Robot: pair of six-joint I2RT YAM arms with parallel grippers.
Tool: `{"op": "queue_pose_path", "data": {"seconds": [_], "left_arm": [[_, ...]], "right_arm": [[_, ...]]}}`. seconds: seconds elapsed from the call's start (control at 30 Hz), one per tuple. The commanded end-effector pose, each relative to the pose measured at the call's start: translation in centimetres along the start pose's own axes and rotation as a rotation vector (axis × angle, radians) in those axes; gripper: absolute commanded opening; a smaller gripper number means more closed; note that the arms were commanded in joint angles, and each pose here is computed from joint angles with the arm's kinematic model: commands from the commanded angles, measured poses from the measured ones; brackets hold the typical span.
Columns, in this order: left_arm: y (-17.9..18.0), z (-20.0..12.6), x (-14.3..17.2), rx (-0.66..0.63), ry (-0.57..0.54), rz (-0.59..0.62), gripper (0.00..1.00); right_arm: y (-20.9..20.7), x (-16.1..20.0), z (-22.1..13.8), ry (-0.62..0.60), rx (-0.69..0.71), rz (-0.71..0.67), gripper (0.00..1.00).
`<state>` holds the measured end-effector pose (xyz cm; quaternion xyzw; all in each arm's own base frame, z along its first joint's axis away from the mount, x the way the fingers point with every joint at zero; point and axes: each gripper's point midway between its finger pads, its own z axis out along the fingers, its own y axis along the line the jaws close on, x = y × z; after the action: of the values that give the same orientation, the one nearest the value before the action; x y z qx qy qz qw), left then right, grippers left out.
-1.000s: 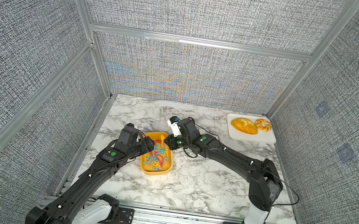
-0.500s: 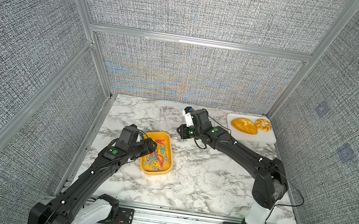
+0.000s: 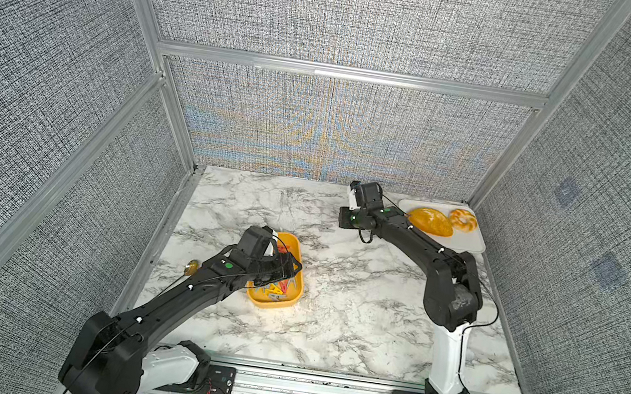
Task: Put the clothespins into the storage box
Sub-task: Pick up the clothespin from the center of the board.
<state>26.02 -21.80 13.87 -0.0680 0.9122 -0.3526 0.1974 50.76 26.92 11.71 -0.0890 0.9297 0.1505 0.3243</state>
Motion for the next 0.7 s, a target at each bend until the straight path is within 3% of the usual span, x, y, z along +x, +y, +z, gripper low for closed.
{"op": "queue_pose_path", "data": {"seconds": [0.0, 0.2, 0.43, 0.67], "left_arm": [[-0.7, 0.0, -0.7, 0.016, -0.032, 0.007, 0.77], [-0.2, -0.1, -0.2, 0.005, -0.022, 0.007, 0.77], [0.6, 0.3, 0.2, -0.013, -0.010, -0.004, 0.77], [0.3, 1.1, -0.1, -0.011, 0.003, -0.004, 0.77]], "right_arm": [[-0.4, 0.5, 1.6, 0.031, 0.007, 0.000, 0.24], [-4.2, 0.2, 4.1, 0.040, 0.127, 0.009, 0.24], [-9.9, -0.6, 3.7, 0.027, 0.229, 0.020, 0.29], [-12.3, 0.1, 3.9, 0.058, 0.257, -0.004, 0.30]]}}
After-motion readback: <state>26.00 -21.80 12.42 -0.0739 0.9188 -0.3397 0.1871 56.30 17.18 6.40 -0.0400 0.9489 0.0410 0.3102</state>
